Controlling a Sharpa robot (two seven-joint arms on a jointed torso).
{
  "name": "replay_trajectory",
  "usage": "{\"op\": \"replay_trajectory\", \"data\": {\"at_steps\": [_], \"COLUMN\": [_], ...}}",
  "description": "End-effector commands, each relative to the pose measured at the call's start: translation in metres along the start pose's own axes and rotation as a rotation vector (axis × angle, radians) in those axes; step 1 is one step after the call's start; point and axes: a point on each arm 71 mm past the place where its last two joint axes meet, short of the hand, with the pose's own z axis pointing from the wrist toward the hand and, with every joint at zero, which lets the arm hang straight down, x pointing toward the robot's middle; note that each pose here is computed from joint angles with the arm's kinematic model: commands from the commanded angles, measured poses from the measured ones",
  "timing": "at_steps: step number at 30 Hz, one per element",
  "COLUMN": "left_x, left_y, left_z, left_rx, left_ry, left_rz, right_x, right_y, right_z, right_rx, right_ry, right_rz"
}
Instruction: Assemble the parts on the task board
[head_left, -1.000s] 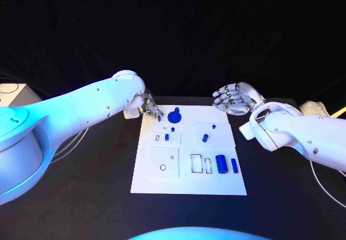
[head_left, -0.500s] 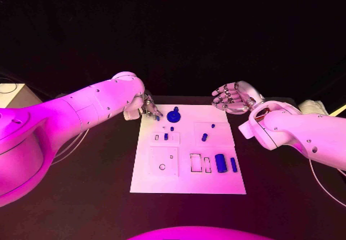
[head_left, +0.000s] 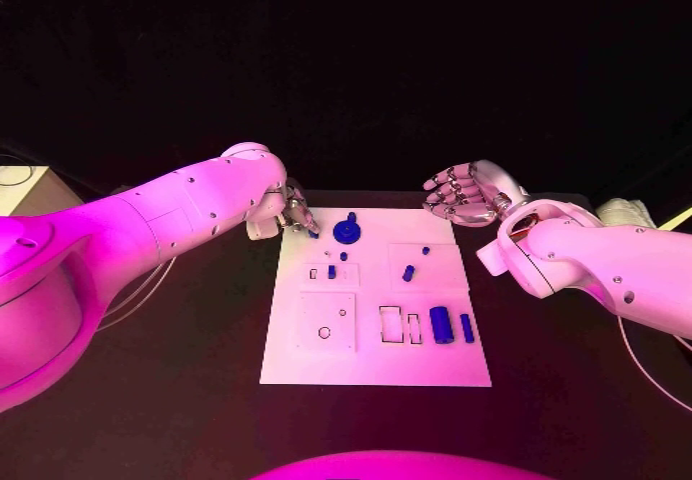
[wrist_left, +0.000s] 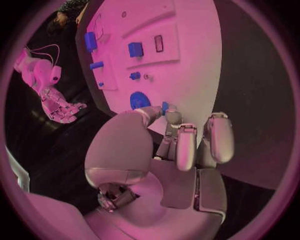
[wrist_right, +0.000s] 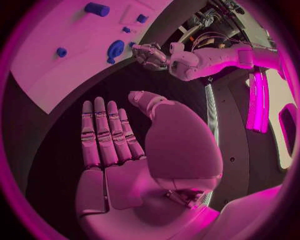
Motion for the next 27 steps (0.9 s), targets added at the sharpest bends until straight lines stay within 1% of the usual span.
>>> {"op": "replay_trajectory", "data": {"at_steps": [1,6,11,15,18,21,23,27], "left_x": [0.0002,0.0,0.0015,0.004,0.0071,0.0105,0.0129,0.0161], "left_y": [-0.0013,0.002,0.006,0.0083,0.0099,0.0101,0.0104,0.0111], "left_z": [-0.0006,-0.0016,-0.0038,-0.0072,-0.013,-0.0188,-0.0223,-0.0283], "left_rx": [0.031,0.032,0.029,0.029,0.035,0.046,0.053,0.065], "left_ry": [-0.005,0.001,0.022,0.044,0.063,0.066,0.058,0.024], "left_rz": [-0.056,-0.072,-0.079,-0.072,-0.051,-0.021,-0.007,0.005], "right_x": [0.001,-0.001,-0.002,-0.002,-0.003,-0.004,-0.005,-0.006], "right_y": [0.001,-0.001,-0.002,-0.002,-0.003,-0.004,-0.003,-0.004], "right_z": [0.0,0.0,0.0,0.0,0.0,0.0,0.0,-0.001], "right_rx": [-0.01,-0.007,-0.005,-0.003,0.0,-0.002,-0.009,-0.018], "right_ry": [0.015,0.012,0.012,0.011,0.01,0.005,-0.002,-0.012], "right_rz": [-0.003,-0.005,-0.006,-0.007,-0.007,-0.008,-0.009,-0.011]}}
